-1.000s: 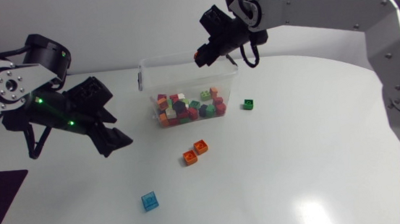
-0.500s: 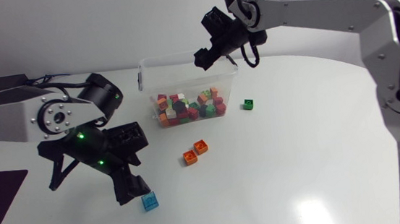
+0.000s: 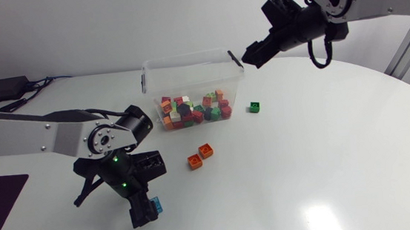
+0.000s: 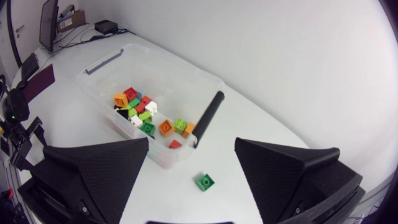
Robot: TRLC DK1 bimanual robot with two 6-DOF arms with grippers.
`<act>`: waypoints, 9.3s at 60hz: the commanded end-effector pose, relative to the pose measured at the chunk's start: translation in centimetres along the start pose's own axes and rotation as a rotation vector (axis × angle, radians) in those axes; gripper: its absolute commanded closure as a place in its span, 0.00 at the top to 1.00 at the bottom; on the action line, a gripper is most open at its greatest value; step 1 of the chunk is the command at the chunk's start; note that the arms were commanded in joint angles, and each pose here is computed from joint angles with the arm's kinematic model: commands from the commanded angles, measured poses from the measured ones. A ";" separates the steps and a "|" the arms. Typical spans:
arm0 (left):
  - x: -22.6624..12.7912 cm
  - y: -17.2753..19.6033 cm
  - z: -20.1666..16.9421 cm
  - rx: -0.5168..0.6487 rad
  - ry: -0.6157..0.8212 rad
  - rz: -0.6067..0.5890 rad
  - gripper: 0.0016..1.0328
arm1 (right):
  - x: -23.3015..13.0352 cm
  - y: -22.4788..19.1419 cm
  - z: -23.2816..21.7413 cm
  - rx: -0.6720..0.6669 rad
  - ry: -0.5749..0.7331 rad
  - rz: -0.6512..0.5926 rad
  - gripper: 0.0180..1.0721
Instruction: Place the duplo bricks in the container
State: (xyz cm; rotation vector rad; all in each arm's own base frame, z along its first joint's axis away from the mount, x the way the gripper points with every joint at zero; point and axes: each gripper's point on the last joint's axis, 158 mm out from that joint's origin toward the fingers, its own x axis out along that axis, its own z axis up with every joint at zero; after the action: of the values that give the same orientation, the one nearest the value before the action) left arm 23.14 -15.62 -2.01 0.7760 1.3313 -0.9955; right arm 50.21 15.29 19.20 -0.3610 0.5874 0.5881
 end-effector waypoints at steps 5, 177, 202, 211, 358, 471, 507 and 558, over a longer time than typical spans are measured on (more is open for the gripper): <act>1.8 -0.7 -0.9 -0.020 0.052 -0.022 0.90 | -1.0 -0.4 -3.2 -0.006 0.033 0.010 0.95; -20.5 27.0 18.4 -0.369 -0.810 0.550 0.75 | -1.1 8.5 -4.5 -0.234 0.064 0.298 0.29; -26.3 23.3 13.3 -0.357 -0.888 0.664 0.95 | 0.8 10.9 4.2 -0.223 -0.025 0.254 0.29; -27.4 19.7 10.4 -0.321 -0.899 0.648 0.95 | 3.3 10.6 5.9 -0.195 -0.039 0.243 0.29; 1.2 7.3 12.7 0.089 -0.235 0.104 0.38 | 2.7 15.0 -10.8 -0.153 0.282 0.296 0.95; -23.7 16.4 11.4 -0.164 -0.833 0.468 0.38 | 11.3 21.1 -17.0 0.033 0.596 0.180 0.31; -23.3 24.5 19.9 -0.248 -0.934 0.438 0.40 | 2.2 13.2 -5.5 0.075 0.299 0.109 0.31; -24.6 26.5 16.2 -0.379 -0.876 0.581 0.96 | 1.2 8.3 7.5 0.052 -0.028 0.030 0.31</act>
State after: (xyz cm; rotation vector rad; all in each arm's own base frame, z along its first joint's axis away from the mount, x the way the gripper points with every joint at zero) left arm 56.29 -17.57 19.32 0.3166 0.4849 -0.5022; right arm 47.49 25.62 23.74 -0.2875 0.5860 0.6055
